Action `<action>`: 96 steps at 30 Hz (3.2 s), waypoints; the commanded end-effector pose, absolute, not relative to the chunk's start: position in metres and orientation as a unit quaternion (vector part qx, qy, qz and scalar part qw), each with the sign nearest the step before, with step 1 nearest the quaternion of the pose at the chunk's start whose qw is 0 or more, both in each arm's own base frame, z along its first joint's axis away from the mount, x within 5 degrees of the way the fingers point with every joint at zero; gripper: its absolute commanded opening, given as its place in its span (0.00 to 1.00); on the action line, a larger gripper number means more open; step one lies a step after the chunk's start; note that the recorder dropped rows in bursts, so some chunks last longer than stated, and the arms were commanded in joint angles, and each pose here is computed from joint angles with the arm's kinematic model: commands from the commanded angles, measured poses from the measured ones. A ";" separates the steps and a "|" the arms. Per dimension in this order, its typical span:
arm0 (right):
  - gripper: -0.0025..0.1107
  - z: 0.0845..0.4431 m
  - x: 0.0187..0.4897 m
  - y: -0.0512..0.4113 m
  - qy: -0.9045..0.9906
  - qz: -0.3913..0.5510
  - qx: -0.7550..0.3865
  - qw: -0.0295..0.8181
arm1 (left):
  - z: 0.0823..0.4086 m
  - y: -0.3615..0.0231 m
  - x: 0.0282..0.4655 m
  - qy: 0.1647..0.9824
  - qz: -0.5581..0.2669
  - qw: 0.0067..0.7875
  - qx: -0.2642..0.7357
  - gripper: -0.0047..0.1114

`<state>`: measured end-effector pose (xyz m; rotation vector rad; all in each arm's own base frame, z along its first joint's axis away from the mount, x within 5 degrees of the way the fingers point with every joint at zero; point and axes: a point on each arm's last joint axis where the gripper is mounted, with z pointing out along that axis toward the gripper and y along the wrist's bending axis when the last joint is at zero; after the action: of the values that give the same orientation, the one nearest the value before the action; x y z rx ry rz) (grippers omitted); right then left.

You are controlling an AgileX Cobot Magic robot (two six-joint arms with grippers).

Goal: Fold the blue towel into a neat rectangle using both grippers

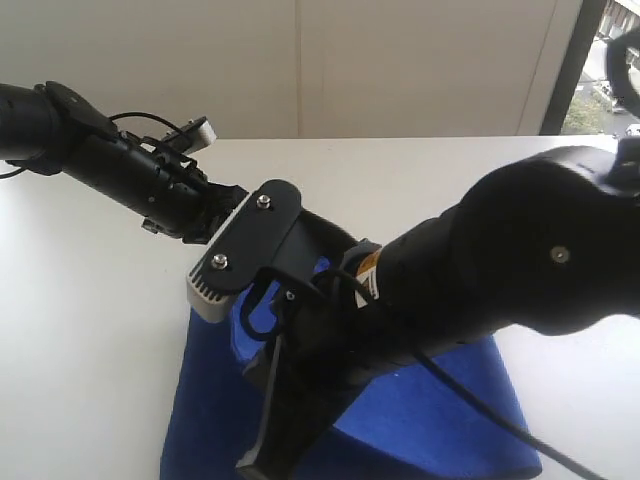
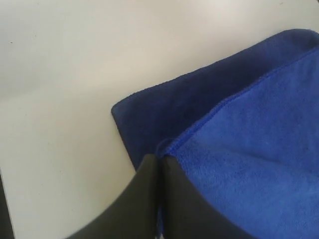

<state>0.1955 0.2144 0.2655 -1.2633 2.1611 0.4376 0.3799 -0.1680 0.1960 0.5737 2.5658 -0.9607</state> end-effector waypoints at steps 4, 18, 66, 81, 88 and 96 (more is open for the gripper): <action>0.02 0.254 0.202 0.223 0.816 0.170 -0.464 0.298 | 0.199 -0.162 0.382 0.908 -0.297 0.190 0.225 0.04; 0.02 0.254 0.200 0.234 0.808 0.180 -0.462 0.318 | 0.196 -0.156 0.387 0.913 -0.249 0.209 0.248 0.04; 0.02 0.192 0.206 0.292 0.812 0.196 -0.477 0.275 | 0.190 -0.142 0.392 0.913 -0.149 0.224 0.307 0.04; 0.02 0.171 0.200 0.304 0.814 0.192 -0.488 0.250 | 0.184 -0.135 0.390 0.919 -0.111 0.201 0.321 0.04; 0.02 0.165 0.189 0.313 0.810 0.197 -0.498 0.240 | 0.182 -0.129 0.389 0.925 -0.078 0.183 0.324 0.04; 0.02 0.164 0.187 0.313 0.810 0.198 -0.499 0.237 | 0.180 -0.125 0.389 0.928 -0.057 0.171 0.325 0.04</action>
<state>0.1901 0.3121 0.1642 -1.3527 2.2191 0.5340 0.3894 -0.1274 0.1760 0.9445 2.6245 -0.1819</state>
